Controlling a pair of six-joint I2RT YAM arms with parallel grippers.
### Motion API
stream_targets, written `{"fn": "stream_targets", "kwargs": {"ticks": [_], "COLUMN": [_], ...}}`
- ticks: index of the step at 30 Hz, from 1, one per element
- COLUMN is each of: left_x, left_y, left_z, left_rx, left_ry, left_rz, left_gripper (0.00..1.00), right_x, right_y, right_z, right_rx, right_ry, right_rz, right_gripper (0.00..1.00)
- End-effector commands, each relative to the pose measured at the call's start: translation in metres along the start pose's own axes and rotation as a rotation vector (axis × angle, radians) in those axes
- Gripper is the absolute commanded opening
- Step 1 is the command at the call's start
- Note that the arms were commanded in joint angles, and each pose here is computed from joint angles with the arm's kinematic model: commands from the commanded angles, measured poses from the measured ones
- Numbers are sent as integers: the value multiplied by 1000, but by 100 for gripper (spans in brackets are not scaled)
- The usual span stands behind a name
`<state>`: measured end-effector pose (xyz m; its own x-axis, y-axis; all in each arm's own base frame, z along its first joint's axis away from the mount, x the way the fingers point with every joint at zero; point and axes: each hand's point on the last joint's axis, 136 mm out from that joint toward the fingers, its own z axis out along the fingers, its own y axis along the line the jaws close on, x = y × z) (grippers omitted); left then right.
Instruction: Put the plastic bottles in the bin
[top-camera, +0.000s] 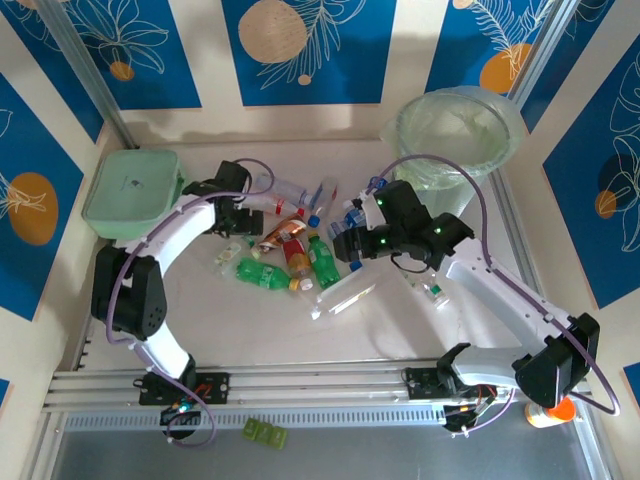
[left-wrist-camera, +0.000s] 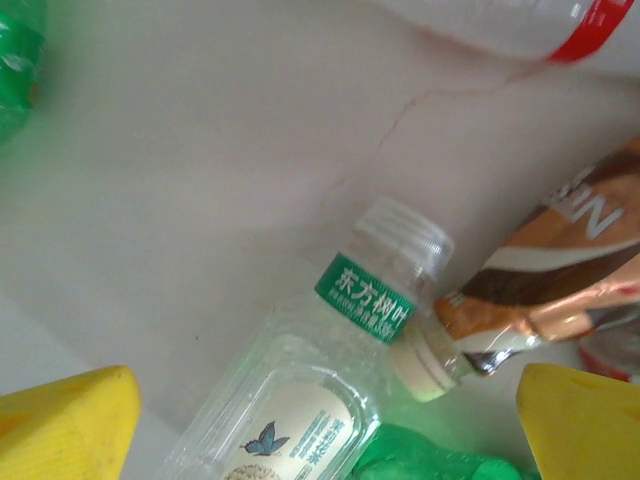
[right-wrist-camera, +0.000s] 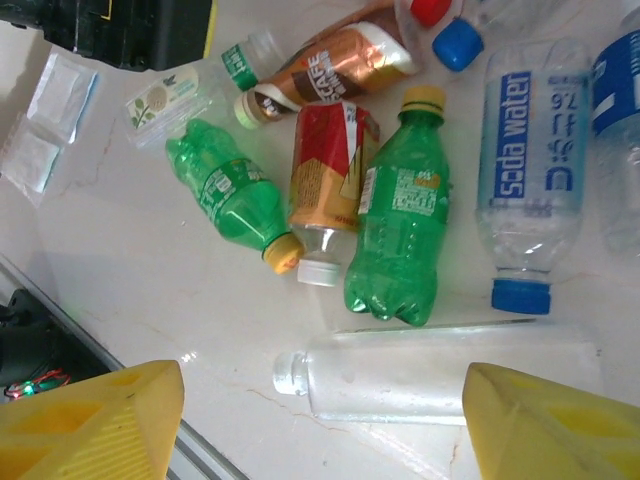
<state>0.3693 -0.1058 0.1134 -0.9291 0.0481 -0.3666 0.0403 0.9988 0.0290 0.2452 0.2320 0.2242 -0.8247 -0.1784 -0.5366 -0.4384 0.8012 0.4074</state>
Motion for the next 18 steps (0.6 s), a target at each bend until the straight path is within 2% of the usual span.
{"fn": "stream_targets", "kwargs": {"ticks": [1,13,18], "left_x": [29,44,43], "left_y": [4,9,29], "left_z": [16,37,43], "left_rx": [-30,-66,-132], "left_ry": [97,161,173], "left_rz": [84,88,17], "left_gripper": [98,100,95], "right_x": [-1,6,7], "right_y": [13,11,11], "right_z": [1,4,2], "right_rx": [-69,-81,-82], "right_ry": [-11,6,5], "right_rz": [-2,-3,-3], "right_gripper": [76,79,79]}}
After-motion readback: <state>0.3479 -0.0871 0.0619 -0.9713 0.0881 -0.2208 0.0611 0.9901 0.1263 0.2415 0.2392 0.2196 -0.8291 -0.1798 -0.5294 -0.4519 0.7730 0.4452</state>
